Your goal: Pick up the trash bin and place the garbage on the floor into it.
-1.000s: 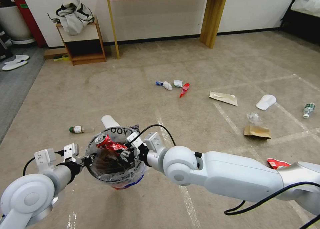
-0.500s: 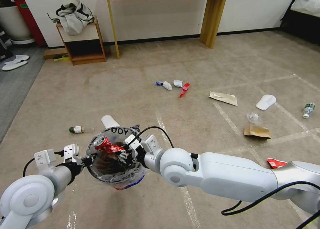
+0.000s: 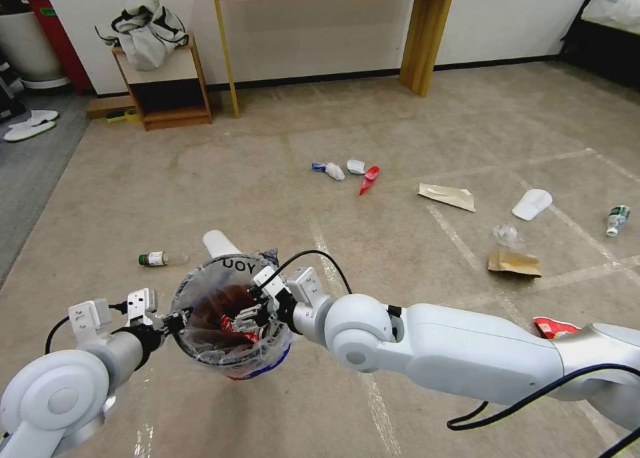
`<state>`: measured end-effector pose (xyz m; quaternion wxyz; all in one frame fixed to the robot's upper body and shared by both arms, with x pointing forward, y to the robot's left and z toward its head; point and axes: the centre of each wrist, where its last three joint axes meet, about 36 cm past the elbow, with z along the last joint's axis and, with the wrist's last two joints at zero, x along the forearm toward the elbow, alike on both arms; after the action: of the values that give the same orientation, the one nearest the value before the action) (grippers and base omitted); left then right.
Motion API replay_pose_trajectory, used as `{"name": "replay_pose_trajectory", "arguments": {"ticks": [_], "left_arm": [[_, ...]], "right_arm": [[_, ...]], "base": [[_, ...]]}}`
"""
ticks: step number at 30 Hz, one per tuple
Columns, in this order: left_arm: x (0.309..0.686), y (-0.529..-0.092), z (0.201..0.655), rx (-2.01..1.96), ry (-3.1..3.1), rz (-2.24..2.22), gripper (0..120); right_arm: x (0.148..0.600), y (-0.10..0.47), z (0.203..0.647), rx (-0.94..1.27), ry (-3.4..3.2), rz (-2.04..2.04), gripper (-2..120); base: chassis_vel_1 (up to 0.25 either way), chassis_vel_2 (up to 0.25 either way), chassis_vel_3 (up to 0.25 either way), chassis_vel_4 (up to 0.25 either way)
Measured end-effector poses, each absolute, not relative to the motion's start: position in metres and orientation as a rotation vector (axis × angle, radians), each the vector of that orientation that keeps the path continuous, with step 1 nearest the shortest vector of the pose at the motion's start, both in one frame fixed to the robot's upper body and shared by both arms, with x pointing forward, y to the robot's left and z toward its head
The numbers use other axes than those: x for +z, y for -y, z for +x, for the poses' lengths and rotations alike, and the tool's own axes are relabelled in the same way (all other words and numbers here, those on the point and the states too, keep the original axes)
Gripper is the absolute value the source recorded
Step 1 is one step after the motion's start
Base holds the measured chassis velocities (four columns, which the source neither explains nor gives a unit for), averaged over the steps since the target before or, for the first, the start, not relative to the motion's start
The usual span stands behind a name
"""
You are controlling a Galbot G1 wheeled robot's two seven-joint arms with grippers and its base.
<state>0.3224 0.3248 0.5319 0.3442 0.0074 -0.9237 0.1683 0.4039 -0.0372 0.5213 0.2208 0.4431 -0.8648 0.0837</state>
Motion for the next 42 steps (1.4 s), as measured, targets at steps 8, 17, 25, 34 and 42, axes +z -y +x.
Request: {"name": "replay_pose_trajectory", "arguments": {"ticks": [8,17,25,34,42], "left_arm": [[0.530,-0.326,0.322,0.432,2.395,0.029,1],[0.527,-0.328,0.322,0.438,2.393,0.046,1],[0.526,-0.332,0.321,0.444,2.400,0.075,1],[0.525,-0.333,0.319,0.479,2.420,0.106,1],[0.527,-0.337,0.318,0.484,2.450,0.135,1]], "right_arm": [[0.550,0.040,0.400,0.169,2.442,1.277,100],[0.595,0.059,0.416,0.022,2.597,1.335,100],[0.619,0.095,0.437,-0.312,2.808,1.420,100],[0.612,0.171,0.448,-0.609,3.097,1.385,100],[0.614,0.256,0.438,-0.601,3.467,1.126,100]], "base": [[0.000,0.000,0.000,0.000],[0.000,0.000,0.000,0.000],[0.000,0.000,0.000,0.000],[0.000,0.000,0.000,0.000],[0.000,0.000,0.000,0.000]]}}
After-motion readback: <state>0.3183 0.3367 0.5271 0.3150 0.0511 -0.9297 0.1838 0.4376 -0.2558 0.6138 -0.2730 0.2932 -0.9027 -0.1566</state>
